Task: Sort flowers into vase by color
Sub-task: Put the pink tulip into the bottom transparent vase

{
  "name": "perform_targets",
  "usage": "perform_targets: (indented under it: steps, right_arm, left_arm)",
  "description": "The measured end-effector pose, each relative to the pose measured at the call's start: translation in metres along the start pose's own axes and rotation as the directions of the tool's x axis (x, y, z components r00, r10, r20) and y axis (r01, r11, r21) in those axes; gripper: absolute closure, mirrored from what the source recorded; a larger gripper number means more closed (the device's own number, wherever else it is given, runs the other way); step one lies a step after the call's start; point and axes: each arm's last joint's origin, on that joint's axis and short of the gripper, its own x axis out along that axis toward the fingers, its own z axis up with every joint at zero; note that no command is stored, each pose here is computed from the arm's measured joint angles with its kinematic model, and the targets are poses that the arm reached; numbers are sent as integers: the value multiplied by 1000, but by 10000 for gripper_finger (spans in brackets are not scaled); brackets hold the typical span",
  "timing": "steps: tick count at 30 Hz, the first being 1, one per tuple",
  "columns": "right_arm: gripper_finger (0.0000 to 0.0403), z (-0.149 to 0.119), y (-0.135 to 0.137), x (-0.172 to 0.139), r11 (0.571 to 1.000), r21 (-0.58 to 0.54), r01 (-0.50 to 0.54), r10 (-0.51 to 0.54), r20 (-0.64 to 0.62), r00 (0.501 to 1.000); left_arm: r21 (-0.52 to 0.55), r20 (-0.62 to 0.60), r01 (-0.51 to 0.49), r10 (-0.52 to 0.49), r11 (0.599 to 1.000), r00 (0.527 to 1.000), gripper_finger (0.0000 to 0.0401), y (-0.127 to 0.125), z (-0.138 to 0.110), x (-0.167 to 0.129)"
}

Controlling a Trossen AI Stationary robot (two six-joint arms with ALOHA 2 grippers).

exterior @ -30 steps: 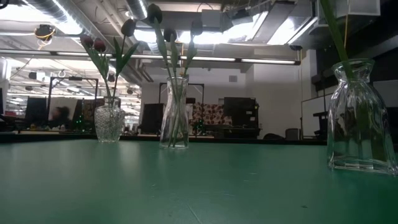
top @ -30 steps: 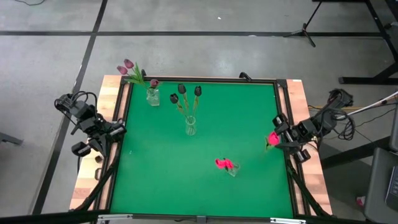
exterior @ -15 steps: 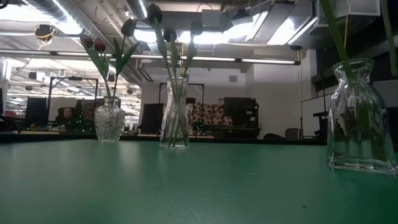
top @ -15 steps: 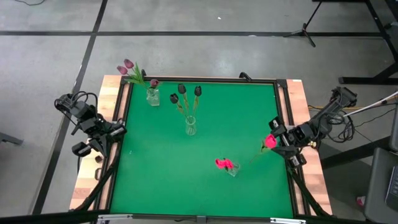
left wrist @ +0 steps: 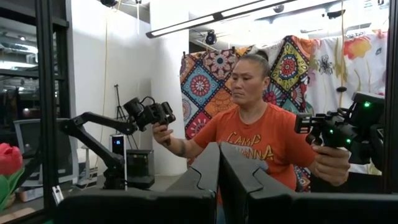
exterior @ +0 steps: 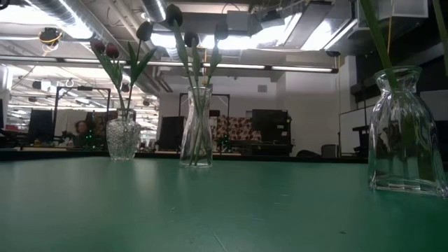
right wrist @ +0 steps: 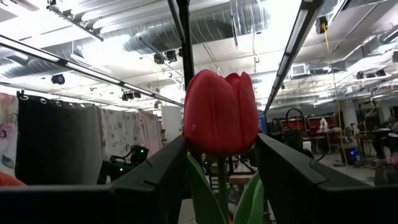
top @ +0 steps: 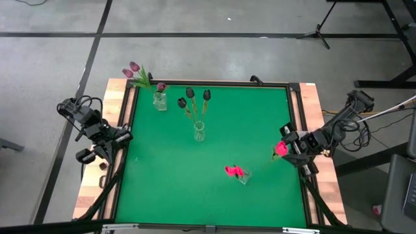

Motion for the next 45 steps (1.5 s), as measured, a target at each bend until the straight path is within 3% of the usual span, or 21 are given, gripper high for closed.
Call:
perform_targets:
  steps: [15,30,38,45]
  right_arm:
    - [217,-2,19,44,995,-96,-10,6,-46,999]
    - [217,-15,7,54,985,-148,84,-97,-80,992]
    - [217,-16,6,55,995,-100,18,-26,-81,996]
    - [217,-16,6,55,995,-101,18,-26,-82,996]
  left_arm:
    - [0,0,0,0,1000,1000,401,0,0,0]
    - [0,0,0,0,1000,1000,401,0,0,0]
    - [-1,0,0,0,1000,1000,401,0,0,0]
    - [-1,0,0,0,1000,1000,401,0,0,0]
